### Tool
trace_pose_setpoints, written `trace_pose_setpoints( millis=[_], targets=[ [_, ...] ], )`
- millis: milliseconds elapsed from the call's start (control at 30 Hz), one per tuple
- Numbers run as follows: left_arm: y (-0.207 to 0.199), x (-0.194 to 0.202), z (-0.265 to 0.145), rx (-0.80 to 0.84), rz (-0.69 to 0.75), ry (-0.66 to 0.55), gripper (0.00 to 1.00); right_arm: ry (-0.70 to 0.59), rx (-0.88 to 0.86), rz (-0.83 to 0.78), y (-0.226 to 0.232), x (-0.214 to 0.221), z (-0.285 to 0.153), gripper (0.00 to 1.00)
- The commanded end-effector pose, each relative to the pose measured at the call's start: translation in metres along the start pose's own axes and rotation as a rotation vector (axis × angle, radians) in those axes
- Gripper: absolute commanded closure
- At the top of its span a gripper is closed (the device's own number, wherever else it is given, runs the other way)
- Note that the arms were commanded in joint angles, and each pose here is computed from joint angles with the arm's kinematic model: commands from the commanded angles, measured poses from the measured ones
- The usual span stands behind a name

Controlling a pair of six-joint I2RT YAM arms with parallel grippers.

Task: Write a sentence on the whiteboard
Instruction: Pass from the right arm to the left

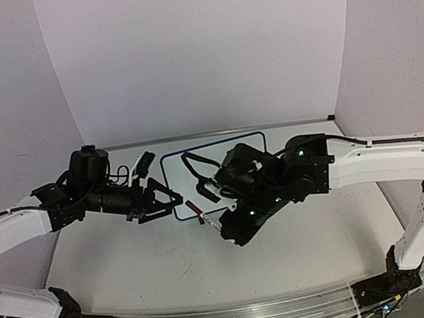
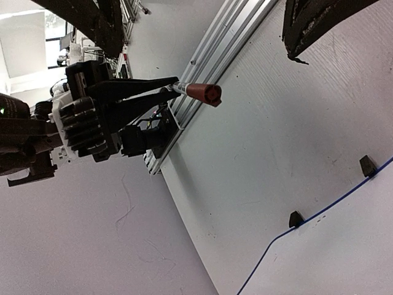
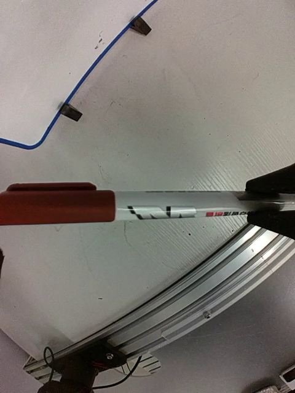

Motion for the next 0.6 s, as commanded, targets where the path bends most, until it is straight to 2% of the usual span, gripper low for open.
trace_pose_setpoints(
  millis=[0, 100, 233, 500, 567],
  targets=[
    [-0.013, -0.004, 0.011, 0.080, 0.025, -0.010, 0.28, -0.030, -0.025, -0.037, 0.013, -0.010, -0.008, 1.00],
    [-0.012, -0.005, 0.016, 0.086, 0.017, -0.001, 0.47, -0.033, -0.039, -0.046, 0.018, -0.010, -0.010, 1.00],
    [-0.010, -0.004, 0.021, 0.083, 0.006, 0.007, 0.60, -0.032, -0.044, -0.051, 0.020, -0.009, -0.010, 1.00],
    [-0.006, -0.004, 0.023, 0.079, -0.029, -0.003, 0.63, -0.024, -0.056, -0.065, 0.025, -0.006, -0.011, 1.00],
    [-0.006, -0.004, 0.023, 0.084, -0.032, -0.007, 0.69, -0.027, -0.053, -0.066, 0.025, -0.006, -0.011, 1.00]
  ],
)
Point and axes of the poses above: each gripper's point midway between its finger pads, its own z axis out along the fingers, its own y axis along the line the jaws close on, x = y × z, the point moved 8 cm from there along -z, back along the fingers, and after that the axes turned 9 degrees about z, right-handed, at the moved point
